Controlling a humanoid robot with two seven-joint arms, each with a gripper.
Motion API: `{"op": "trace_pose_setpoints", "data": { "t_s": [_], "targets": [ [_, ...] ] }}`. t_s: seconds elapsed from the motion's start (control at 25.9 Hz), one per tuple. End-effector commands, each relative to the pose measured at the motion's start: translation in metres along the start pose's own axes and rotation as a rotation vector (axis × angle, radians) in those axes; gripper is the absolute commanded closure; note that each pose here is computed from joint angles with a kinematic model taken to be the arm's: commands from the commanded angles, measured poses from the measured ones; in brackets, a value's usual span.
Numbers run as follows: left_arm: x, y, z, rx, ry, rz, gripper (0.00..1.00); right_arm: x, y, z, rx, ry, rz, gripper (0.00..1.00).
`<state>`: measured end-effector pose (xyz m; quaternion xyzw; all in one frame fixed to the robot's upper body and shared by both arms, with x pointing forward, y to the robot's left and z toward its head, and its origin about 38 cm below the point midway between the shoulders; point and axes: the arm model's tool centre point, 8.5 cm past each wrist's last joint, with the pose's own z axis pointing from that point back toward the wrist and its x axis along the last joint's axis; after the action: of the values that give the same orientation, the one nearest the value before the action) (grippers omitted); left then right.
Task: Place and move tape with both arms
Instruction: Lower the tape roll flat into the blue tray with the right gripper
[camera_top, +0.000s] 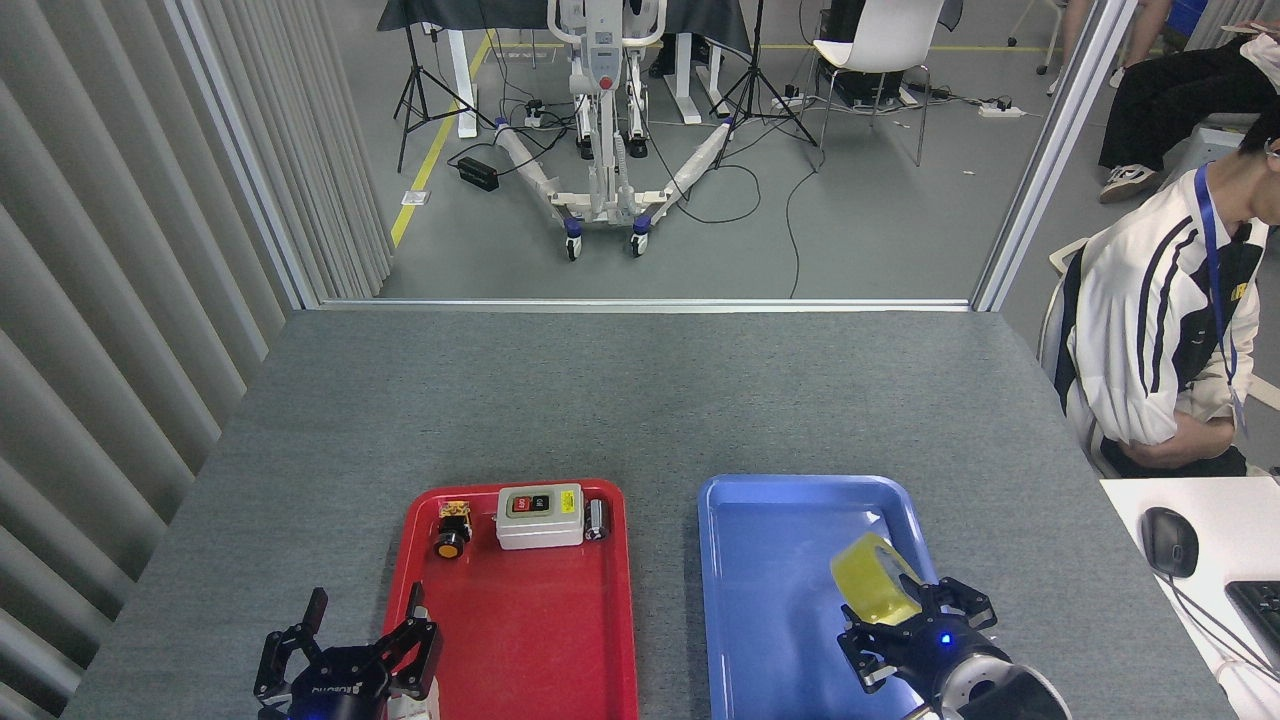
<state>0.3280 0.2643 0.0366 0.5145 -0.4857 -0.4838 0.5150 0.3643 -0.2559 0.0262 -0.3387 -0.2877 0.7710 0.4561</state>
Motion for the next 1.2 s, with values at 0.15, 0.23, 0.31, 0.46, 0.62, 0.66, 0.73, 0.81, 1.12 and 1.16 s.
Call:
{"op": "trace_pose_setpoints", "data": {
  "t_s": [0.15, 0.23, 0.31, 0.46, 0.62, 0.66, 0.73, 0.81, 1.12, 1.16],
  "targets": [
    [0.0, 0.001, 0.0, 0.003, -0.003, 0.001, 0.0, 0.0, 0.0, 0.002, -0.006, 0.007, -0.011, 0.01],
    [0.001, 0.002, 0.0, 0.006, -0.005, 0.001, 0.0, -0.002, -0.001, 0.004, -0.013, 0.013, -0.014, 0.01],
    [0.001, 0.003, 0.0, 0.007, -0.005, 0.001, 0.0, -0.003, -0.002, 0.005, -0.021, 0.021, -0.02, 0.01],
    [0.002, 0.003, -0.001, 0.007, -0.018, 0.002, 0.0, -0.006, -0.007, 0.009, -0.05, 0.088, -0.08, 0.0],
    [0.002, 0.005, 0.0, 0.012, -0.022, 0.002, 0.0, -0.002, -0.018, 0.012, -0.149, 0.1, -0.123, 0.0],
    [0.002, 0.006, -0.001, 0.016, -0.022, 0.002, 0.0, -0.002, -0.019, 0.013, -0.171, 0.097, -0.129, 0.0],
    [0.003, 0.01, -0.001, 0.033, -0.022, 0.003, 0.0, -0.002, -0.023, 0.015, -0.207, 0.088, -0.149, 0.0],
    [0.004, 0.016, -0.001, 0.057, -0.023, 0.005, 0.0, 0.0, -0.025, 0.016, -0.223, 0.07, -0.177, 0.0],
    [0.005, 0.02, -0.004, 0.065, -0.016, 0.009, 0.0, -0.004, -0.027, 0.02, -0.279, 0.061, -0.236, 0.0],
    [0.005, 0.022, -0.006, 0.073, -0.017, 0.008, 0.0, -0.002, -0.023, 0.021, -0.274, 0.061, -0.244, 0.0]
  ]
}}
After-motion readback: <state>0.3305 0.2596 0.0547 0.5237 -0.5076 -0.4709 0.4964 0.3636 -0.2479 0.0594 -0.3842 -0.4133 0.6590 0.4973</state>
